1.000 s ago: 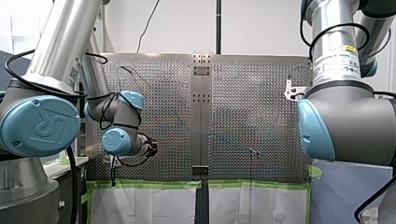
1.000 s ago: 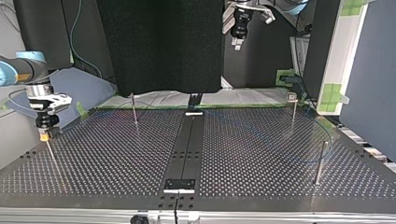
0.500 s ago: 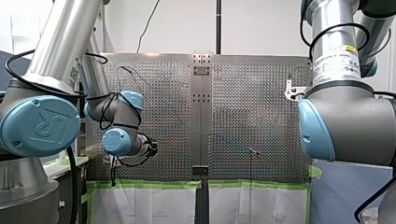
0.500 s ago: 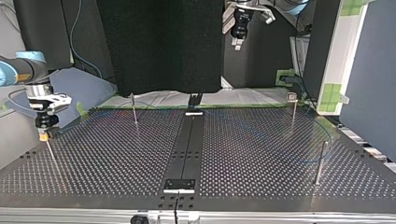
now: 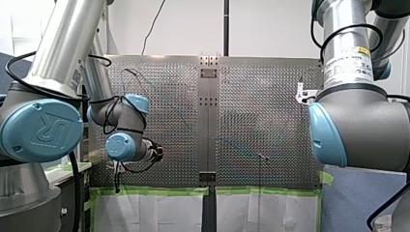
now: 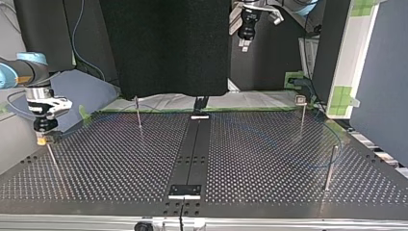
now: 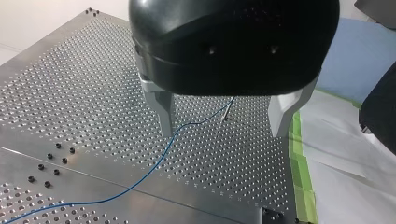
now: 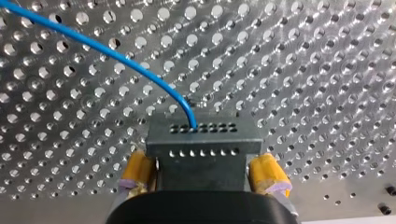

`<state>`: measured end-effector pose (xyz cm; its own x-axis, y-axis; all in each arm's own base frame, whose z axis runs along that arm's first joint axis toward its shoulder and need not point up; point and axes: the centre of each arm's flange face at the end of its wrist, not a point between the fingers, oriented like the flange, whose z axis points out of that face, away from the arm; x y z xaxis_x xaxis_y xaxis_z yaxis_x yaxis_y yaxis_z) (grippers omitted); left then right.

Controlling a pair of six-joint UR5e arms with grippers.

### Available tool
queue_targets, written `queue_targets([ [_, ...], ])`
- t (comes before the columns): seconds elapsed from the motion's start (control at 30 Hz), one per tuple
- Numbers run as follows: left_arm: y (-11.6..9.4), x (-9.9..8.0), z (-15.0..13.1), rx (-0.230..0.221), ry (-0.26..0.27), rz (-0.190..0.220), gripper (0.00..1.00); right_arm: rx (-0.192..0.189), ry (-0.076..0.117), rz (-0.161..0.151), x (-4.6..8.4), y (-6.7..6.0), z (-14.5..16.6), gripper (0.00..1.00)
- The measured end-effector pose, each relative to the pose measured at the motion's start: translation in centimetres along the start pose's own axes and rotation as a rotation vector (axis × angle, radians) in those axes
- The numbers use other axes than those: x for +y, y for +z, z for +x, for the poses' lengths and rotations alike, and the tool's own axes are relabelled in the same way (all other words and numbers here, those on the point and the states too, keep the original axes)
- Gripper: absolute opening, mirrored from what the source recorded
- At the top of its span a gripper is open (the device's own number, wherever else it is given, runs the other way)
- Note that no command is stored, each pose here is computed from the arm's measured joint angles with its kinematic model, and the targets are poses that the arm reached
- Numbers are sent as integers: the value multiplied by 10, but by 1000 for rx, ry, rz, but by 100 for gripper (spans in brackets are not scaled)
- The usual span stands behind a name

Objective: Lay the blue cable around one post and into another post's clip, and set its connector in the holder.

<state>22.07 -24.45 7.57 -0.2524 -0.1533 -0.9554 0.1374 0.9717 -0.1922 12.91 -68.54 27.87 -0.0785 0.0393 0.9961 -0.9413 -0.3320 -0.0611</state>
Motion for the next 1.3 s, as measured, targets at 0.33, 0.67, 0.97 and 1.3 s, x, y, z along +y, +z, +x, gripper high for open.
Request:
queue_targets([
  [0.33,0,0,0,-1,0,0,100,-1,1,-39,4,-1,0,99],
  [0.67,0,0,0,-1,0,-1,100,1,3,-89,10,-1,0,99],
  [0.97,0,0,0,0,0,-1,100,-7,9,-162,17,-4,-1,99],
  [1.3,-1,1,1,5,2,-3,100,-72,30,-260,22,-19,-15,99],
])
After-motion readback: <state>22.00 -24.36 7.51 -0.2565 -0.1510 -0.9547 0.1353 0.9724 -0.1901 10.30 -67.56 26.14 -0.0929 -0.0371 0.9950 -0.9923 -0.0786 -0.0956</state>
